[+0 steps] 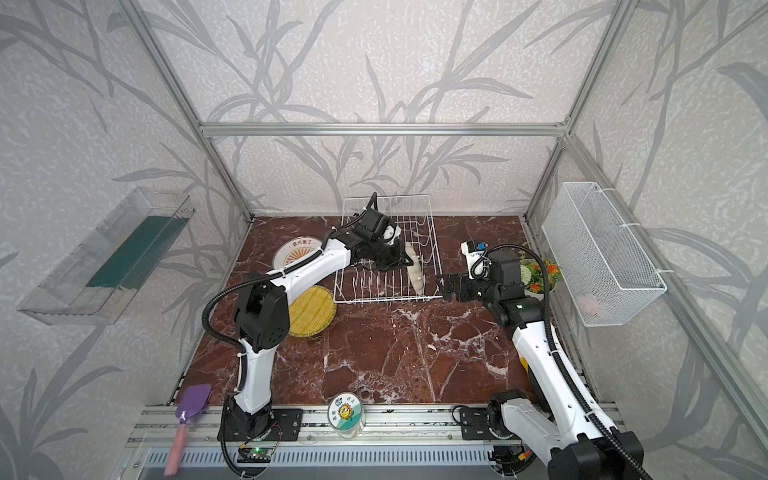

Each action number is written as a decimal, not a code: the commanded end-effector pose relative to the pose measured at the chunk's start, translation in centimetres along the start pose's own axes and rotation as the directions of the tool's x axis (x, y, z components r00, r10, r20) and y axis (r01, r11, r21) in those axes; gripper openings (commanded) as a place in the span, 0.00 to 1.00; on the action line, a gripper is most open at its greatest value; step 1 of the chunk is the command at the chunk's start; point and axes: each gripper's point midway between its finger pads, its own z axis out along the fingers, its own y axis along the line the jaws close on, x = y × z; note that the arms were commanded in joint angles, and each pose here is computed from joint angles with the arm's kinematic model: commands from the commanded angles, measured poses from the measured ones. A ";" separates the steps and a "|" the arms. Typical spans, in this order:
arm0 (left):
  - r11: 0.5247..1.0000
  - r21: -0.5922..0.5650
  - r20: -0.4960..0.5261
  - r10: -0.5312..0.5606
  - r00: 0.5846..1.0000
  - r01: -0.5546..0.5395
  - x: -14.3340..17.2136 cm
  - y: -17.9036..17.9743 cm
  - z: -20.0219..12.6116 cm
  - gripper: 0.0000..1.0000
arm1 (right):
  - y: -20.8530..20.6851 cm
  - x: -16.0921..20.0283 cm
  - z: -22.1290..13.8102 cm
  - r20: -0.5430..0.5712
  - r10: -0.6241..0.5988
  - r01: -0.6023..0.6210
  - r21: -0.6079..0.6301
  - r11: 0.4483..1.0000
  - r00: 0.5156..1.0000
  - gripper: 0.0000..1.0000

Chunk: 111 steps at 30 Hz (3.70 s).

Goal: Unload the plates from the dish rack
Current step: Pick up a plate from the dish rack, then place the plate among the plates.

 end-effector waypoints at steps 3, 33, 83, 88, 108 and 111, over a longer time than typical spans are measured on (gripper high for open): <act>0.996 0.078 0.034 0.040 0.999 -0.043 -0.4 -3.0 -2.6 0.00 | 0.5 -0.7 -0.6 0.027 -0.011 0.012 -0.016 1.000 1.000 0.99; 0.987 0.092 0.033 0.131 0.991 -0.134 -0.4 -5.3 -5.5 0.00 | 0.7 -0.9 -0.5 0.030 -0.001 0.002 -0.021 1.000 1.000 0.99; 0.857 -0.087 0.371 0.500 0.782 -0.507 -3.6 -9.3 -18.2 0.00 | -0.1 -4.1 -1.1 0.119 0.095 -0.099 0.029 0.995 0.988 0.99; 0.762 -0.212 0.383 0.641 0.665 -0.612 -3.5 -8.2 -19.3 0.00 | 0.4 -5.1 -0.5 0.131 0.154 -0.152 -0.027 0.988 0.979 0.99; -0.024 -0.479 0.056 0.997 -0.058 -0.878 2.1 -3.7 -20.0 0.00 | 5.6 -9.6 3.0 0.032 0.436 -0.420 -0.220 0.881 0.899 0.99; -0.122 -0.473 0.005 0.990 -0.142 -0.872 2.9 -3.1 -19.6 0.00 | 6.3 -10.4 3.6 0.037 0.467 -0.447 -0.232 0.864 0.883 0.99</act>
